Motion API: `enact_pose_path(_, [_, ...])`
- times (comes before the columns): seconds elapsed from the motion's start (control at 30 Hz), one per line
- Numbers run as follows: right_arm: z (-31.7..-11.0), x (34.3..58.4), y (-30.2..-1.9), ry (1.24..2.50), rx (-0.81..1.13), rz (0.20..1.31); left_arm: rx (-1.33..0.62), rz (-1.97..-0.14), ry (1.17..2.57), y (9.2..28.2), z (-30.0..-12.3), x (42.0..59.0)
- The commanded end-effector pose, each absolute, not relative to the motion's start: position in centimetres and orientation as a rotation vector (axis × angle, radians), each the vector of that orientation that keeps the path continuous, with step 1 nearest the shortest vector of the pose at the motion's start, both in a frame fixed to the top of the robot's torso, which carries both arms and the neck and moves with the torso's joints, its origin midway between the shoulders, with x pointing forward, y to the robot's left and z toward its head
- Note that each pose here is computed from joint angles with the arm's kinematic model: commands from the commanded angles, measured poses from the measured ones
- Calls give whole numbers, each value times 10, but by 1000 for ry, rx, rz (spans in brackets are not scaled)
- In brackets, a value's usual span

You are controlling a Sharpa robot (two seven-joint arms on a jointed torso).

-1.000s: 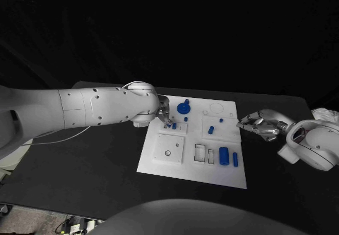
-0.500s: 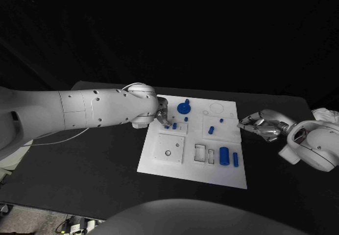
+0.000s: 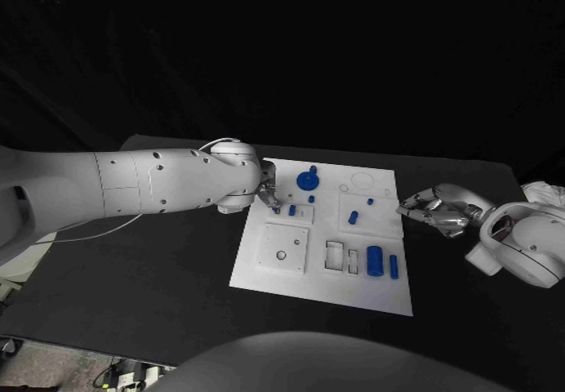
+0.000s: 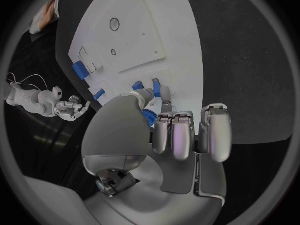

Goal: Assemble the parts on the task board

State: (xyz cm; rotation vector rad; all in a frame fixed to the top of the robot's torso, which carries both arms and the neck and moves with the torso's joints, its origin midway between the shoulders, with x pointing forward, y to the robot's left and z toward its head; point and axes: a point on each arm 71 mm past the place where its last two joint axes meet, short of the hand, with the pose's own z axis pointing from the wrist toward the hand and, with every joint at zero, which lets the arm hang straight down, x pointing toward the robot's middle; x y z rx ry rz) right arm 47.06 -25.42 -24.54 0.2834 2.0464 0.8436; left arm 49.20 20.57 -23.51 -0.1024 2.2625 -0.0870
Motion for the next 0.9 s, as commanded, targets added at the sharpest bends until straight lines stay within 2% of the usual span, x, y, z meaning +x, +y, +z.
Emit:
enact_pose_path(0.03, [-247, 470, -253, 2062, 274, 850, -107, -83, 2237, 204, -234, 492])
enact_pose_path(0.9, [-249, 469, -254, 2064, 278, 848, -123, -70, 2223, 198, -236, 489])
